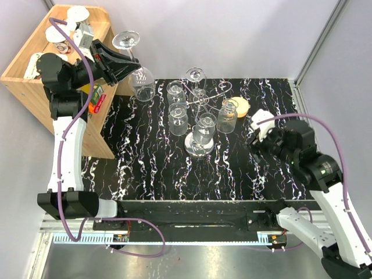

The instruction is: Place the wine glass upside down on the wine glass rack

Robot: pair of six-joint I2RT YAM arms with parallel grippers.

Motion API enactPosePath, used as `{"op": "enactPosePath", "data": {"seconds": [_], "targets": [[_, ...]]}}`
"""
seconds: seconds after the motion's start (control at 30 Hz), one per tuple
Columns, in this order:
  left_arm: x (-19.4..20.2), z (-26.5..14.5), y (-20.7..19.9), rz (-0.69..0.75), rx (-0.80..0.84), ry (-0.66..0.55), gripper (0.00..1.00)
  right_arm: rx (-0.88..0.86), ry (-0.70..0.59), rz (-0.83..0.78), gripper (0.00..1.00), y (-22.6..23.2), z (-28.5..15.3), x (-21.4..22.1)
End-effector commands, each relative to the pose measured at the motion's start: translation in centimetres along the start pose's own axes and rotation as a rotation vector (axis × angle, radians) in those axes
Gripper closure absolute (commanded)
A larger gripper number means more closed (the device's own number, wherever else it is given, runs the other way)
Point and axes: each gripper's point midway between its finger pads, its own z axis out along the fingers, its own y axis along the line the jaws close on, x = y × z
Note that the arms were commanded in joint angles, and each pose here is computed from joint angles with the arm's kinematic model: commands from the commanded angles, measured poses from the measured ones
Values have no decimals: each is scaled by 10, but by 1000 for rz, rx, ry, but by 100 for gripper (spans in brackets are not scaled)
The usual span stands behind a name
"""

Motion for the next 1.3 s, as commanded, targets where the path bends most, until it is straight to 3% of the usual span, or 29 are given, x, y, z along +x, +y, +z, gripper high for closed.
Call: {"op": "enactPosePath", "data": {"seconds": [0.0,0.17,0.37,0.5,0.63,0.77,0.97,1.27], "targets": [[-18,-5,-18,100,11,-29,100,-138,-103,-10,33,33,8,10],[-17,-5,-19,83,13,-26,100,-233,-166,16,33,58,33,31],[-13,-7,-23,85,27,-10,100,-229,-180,-146,32,65,72,81],[-5,-8,-24,91,40,-2,100,-208,-218,-62,31,60,96,72],[3,-7,-23,84,59,1,100,-218,-413,59,29,63,110,43],[7,-7,-24,65,85,-4,100,-154,-375,144,28,48,128,41],[4,-6,-24,68,100,2,100,-150,-335,112,30,42,123,31],[-2,-3,-16,71,102,2,100,-20,-245,103,32,12,66,1]]}}
